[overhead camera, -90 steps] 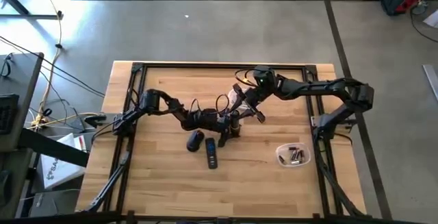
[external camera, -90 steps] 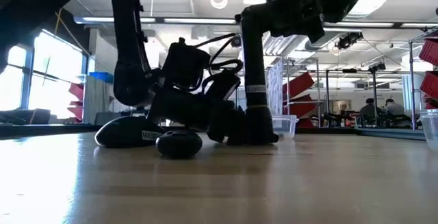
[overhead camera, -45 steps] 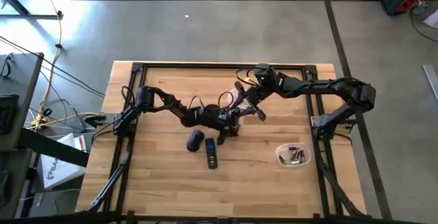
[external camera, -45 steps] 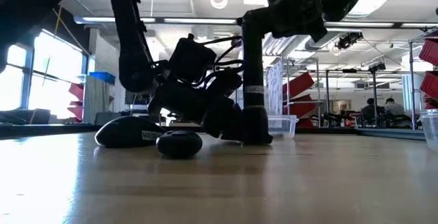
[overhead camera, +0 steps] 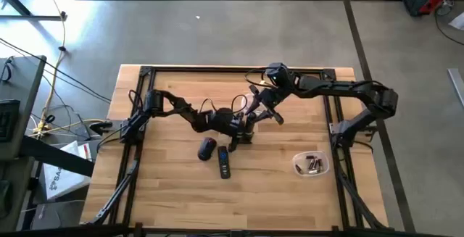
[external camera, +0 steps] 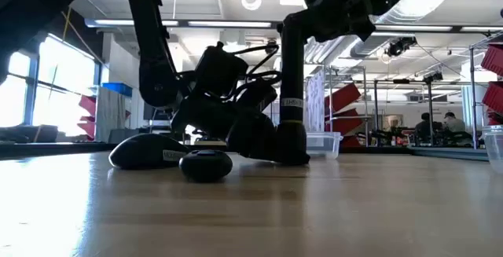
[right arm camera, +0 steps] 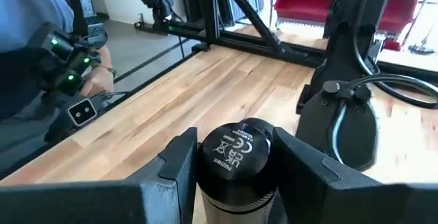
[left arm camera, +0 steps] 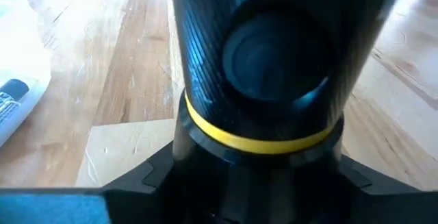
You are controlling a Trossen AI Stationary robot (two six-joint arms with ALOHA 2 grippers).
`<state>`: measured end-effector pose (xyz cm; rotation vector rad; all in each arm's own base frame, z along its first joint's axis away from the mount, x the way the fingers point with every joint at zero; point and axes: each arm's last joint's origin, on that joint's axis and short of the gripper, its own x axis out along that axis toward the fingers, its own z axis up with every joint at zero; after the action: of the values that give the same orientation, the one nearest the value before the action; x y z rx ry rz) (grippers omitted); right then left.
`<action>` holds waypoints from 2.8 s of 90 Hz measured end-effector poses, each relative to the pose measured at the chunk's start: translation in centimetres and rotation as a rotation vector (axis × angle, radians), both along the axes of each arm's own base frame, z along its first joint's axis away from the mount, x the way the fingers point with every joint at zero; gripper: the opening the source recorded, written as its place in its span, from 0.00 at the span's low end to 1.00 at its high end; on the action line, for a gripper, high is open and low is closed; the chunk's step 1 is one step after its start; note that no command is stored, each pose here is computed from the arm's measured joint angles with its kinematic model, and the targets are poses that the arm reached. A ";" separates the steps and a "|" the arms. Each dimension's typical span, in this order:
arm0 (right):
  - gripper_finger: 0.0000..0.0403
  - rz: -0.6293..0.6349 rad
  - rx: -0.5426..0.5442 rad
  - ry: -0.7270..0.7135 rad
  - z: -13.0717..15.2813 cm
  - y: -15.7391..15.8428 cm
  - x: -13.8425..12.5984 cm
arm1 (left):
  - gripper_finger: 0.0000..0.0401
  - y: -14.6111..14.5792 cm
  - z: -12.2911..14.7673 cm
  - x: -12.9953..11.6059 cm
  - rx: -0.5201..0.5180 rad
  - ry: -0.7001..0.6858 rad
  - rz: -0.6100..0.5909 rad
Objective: Insert battery
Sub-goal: Close the flashlight battery compartment
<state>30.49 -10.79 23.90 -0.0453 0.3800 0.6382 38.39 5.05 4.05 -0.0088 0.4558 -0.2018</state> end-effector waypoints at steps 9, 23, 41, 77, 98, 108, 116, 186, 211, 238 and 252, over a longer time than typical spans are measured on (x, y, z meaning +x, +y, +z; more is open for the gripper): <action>0.32 0.002 0.010 0.018 -0.1 0.0 -0.1 | 0.48 0.0 0.0 0.0 0.006 0.001 -0.002; 0.32 -0.003 0.017 0.024 0.0 0.1 -0.2 | 0.48 0.0 0.0 0.0 0.004 0.002 -0.001; 0.32 -0.030 0.007 0.030 0.7 0.1 0.1 | 0.48 0.0 0.0 0.0 -0.005 0.003 0.003; 0.32 -0.063 -0.018 0.090 1.5 0.1 0.3 | 0.48 -0.3 0.0 0.0 -0.005 0.007 0.032; 0.32 -0.145 -0.007 0.147 1.7 0.4 0.6 | 0.48 -0.3 0.0 0.0 0.001 0.010 0.072; 0.32 -0.171 0.005 0.171 1.7 0.9 0.8 | 0.48 -0.3 0.0 0.0 0.022 0.010 0.095; 0.32 -0.210 0.008 0.196 1.7 1.3 1.0 | 0.48 -0.2 -0.1 0.0 0.030 0.010 0.103; 0.32 -0.608 -0.031 0.188 1.0 0.4 3.0 | 0.48 2.3 1.1 -2.7 0.065 -0.073 0.332; 0.32 -0.687 -0.008 0.163 0.6 0.0 3.9 | 0.48 2.5 1.0 -3.1 0.091 -0.078 0.440; 0.32 -0.858 -0.005 0.163 0.7 0.0 4.0 | 0.48 2.9 1.1 -3.5 0.081 -0.092 0.568; 0.32 -1.003 -0.017 0.159 0.7 -0.1 4.1 | 0.48 2.9 1.2 -3.3 0.072 -0.116 0.669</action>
<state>34.58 -10.88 24.59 0.1746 0.5011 -0.3554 35.10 7.99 5.29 -0.0770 0.3236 0.4692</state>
